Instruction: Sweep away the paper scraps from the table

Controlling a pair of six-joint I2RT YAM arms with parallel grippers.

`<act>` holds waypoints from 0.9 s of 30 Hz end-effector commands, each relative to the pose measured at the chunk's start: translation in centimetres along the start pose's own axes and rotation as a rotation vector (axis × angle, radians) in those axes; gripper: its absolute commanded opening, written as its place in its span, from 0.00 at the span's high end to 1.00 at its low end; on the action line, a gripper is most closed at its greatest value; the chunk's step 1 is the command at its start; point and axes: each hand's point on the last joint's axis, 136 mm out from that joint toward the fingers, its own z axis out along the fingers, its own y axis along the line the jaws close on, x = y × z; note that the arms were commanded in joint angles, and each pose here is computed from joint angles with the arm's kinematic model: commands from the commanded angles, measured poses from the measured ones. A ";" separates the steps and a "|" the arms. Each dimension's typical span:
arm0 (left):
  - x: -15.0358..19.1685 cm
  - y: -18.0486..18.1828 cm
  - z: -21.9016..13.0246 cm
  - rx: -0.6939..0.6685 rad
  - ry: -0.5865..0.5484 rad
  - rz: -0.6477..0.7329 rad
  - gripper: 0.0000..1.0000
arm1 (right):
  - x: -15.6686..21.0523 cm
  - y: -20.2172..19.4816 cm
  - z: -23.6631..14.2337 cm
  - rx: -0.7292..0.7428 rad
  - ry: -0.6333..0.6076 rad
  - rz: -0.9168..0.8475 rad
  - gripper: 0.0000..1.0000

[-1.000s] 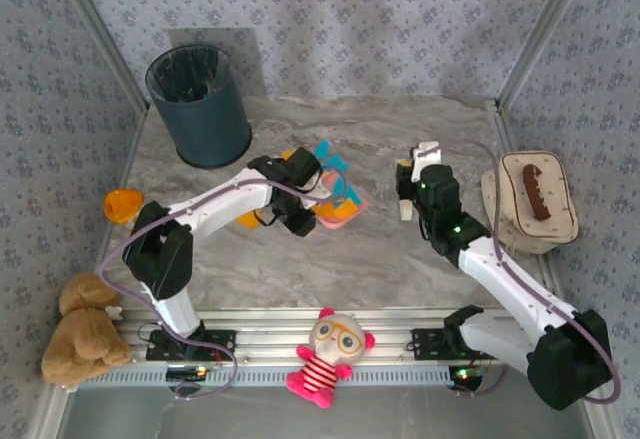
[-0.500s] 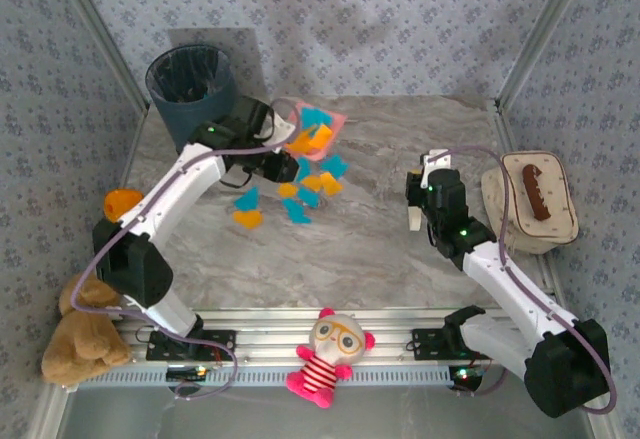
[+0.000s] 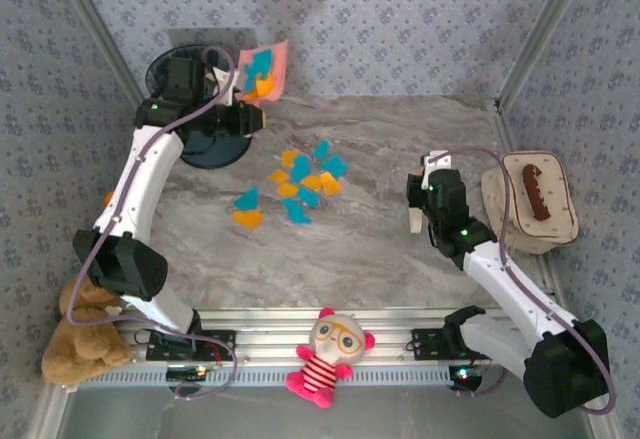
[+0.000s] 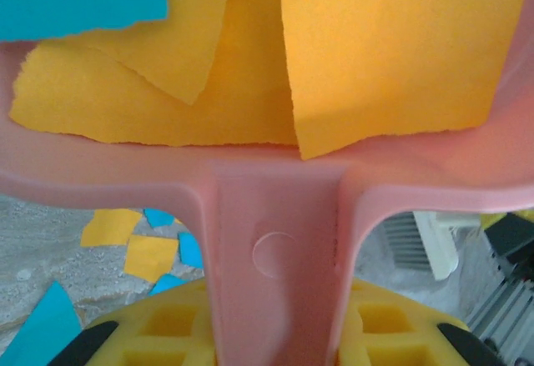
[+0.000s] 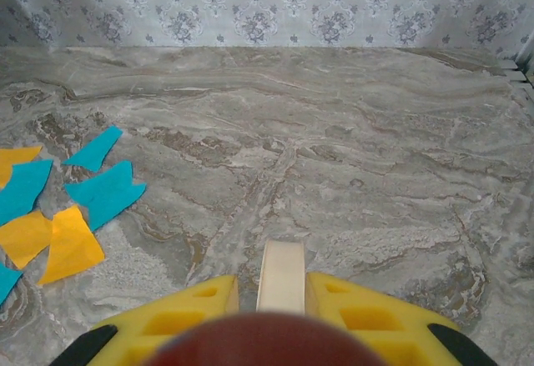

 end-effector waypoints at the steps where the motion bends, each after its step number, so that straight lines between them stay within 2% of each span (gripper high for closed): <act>1: -2.3 -0.2 -0.9 0.058 -0.058 -0.071 1.00 | -0.6 -0.2 -0.4 -0.001 -0.020 0.033 1.00; 12: -6.6 4.0 -2.1 0.027 -0.160 -0.258 1.00 | 0.0 0.0 -0.2 -0.011 -0.006 0.054 1.00; 18: -9.6 5.2 -2.7 0.074 -0.240 -0.344 1.00 | 0.0 0.1 -0.3 -0.015 -0.007 0.060 1.00; 27: -12.1 7.0 -2.5 0.138 -0.304 -0.481 1.00 | -0.1 0.2 -0.2 -0.022 -0.007 0.068 1.00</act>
